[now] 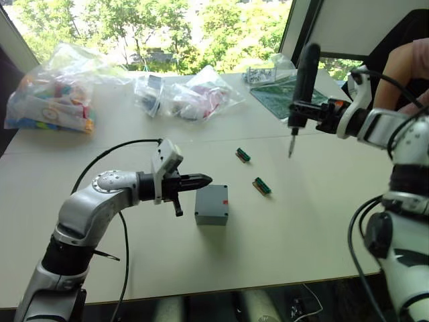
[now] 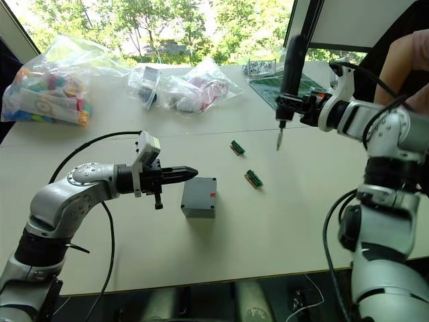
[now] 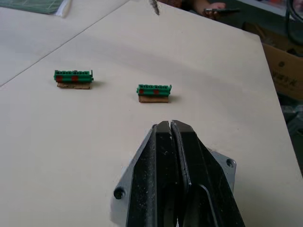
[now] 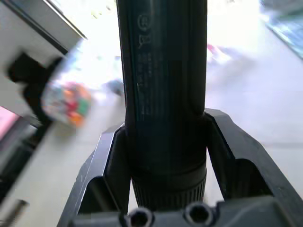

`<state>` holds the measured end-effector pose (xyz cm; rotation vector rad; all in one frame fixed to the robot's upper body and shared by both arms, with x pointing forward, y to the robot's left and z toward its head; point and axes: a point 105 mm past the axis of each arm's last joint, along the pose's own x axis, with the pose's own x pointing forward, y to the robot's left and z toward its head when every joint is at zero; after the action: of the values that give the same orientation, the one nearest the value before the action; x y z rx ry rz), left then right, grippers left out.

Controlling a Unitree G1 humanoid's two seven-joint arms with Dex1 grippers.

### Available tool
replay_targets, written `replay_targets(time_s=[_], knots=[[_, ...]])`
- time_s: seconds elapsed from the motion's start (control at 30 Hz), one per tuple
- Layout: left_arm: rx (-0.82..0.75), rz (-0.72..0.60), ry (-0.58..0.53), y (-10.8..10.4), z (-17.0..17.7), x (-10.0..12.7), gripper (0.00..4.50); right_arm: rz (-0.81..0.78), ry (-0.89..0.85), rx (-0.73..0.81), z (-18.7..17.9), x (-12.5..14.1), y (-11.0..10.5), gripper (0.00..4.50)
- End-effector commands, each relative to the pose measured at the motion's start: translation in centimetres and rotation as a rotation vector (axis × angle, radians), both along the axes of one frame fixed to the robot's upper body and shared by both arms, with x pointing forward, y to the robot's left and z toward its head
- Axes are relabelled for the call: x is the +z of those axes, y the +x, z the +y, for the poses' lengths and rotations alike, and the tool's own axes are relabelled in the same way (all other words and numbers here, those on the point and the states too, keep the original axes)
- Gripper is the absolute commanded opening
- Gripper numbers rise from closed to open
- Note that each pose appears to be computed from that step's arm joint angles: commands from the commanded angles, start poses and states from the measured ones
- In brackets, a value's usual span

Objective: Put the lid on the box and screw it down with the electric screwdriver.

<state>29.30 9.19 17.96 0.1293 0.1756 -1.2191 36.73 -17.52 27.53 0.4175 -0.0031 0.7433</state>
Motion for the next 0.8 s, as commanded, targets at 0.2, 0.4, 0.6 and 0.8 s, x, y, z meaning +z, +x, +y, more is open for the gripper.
replay_targets(time_s=[0.2,0.4,0.6,0.8], knots=[[-0.083,-0.010,0.121,-0.4,0.2,-0.6,0.00,-0.238,0.030,0.149,6.4,-0.1,-5.5,1.86],[-0.089,-0.027,0.183,-0.1,-0.8,-2.0,0.00,-0.241,0.000,0.164,8.7,-2.5,-5.7,1.86],[-0.078,-0.022,0.231,0.1,-0.9,-3.4,0.00,-0.258,-0.033,0.153,9.5,-3.3,-5.2,1.86],[-0.075,-0.012,0.238,0.1,-0.8,-3.9,0.00,-0.266,-0.071,0.127,10.2,-4.3,-4.3,1.86]])
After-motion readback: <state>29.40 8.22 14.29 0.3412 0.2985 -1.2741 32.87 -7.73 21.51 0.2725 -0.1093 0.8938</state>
